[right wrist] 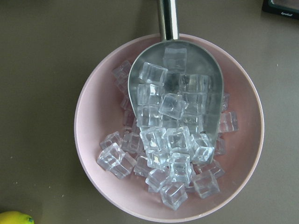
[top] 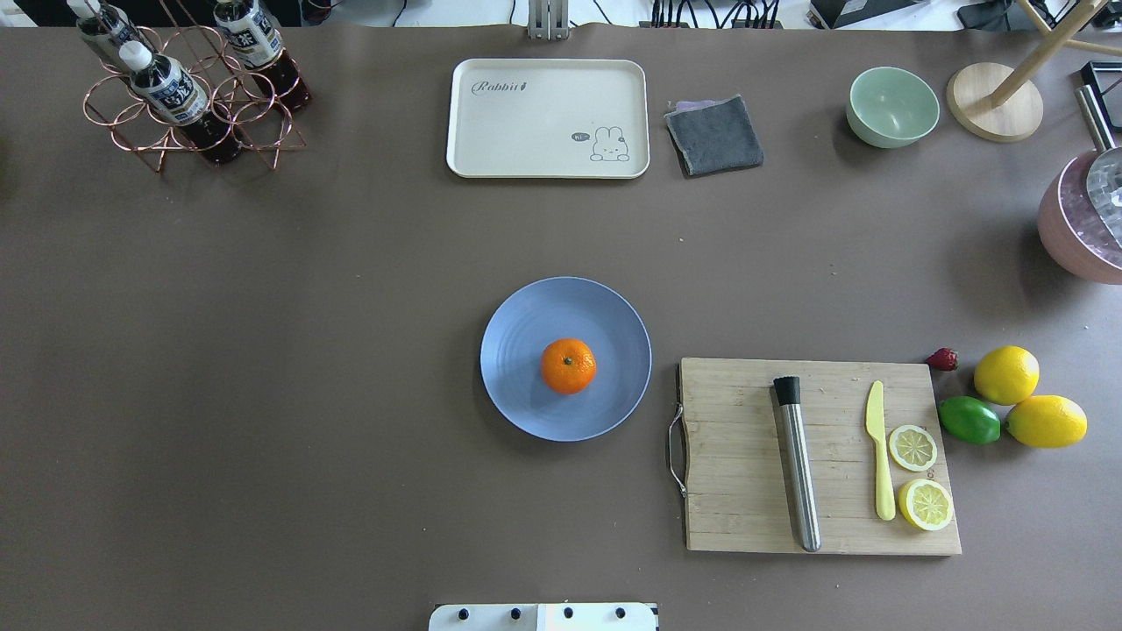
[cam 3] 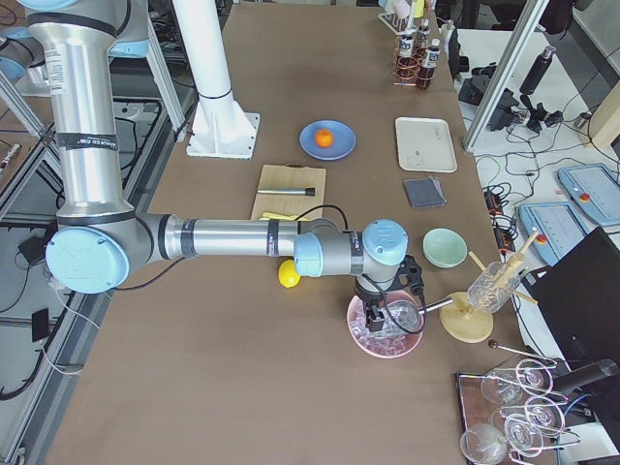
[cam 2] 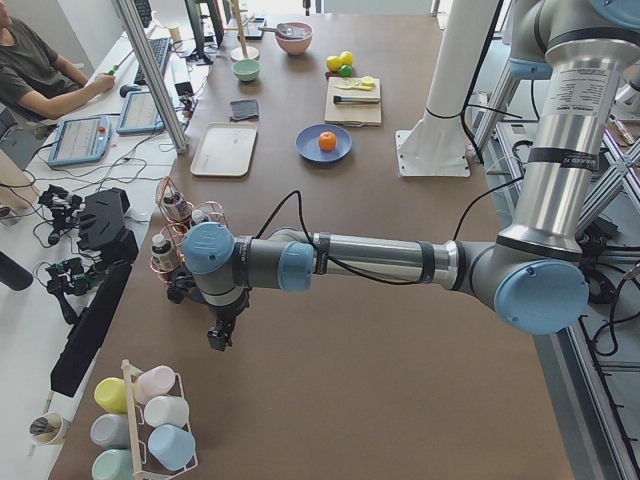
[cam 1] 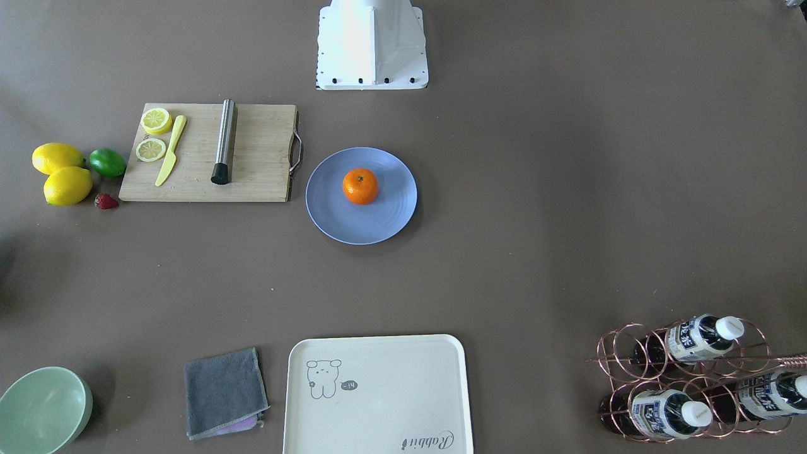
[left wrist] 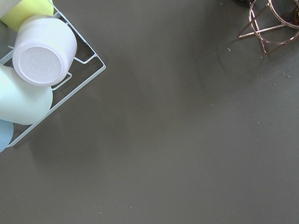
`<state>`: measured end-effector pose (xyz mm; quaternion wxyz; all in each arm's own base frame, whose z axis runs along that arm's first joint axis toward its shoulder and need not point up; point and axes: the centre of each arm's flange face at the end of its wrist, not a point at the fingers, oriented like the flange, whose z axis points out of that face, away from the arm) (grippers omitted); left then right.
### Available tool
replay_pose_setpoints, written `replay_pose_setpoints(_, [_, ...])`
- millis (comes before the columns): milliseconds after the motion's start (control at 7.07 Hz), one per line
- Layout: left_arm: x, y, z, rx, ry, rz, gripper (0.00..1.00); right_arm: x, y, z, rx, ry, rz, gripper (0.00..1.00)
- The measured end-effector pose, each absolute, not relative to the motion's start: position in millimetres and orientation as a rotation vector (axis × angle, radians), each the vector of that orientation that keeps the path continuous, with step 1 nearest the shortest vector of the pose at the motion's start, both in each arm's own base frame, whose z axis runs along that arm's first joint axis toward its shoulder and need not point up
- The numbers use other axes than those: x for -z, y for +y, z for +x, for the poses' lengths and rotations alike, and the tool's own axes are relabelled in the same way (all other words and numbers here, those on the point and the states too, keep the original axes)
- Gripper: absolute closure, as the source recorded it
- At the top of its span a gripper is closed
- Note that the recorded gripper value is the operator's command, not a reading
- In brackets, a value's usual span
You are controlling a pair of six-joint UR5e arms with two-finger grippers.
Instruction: Pick orange to plate
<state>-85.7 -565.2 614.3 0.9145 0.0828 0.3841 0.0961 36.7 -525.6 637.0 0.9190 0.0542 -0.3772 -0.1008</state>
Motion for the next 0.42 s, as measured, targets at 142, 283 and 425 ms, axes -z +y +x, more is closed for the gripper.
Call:
replay_pose_setpoints(142, [-615.4,-565.2,-84.7,-0.196,0.791,0.167,0.03,-636.4,-526.1,36.7,0.207,-0.775,0.113,0.00])
replay_pose_setpoints(283, [-617.4,-565.6,-81.7,-0.198,0.792,0.161,0.03,-635.6,-526.5,36.8,0.208,-0.774,0.115,0.00])
replay_pose_setpoints(425, [-617.0,-566.3,-77.7,-0.202,0.792,0.157,0.03,-634.2,-526.4,36.8,0.209,-0.774,0.117,0.00])
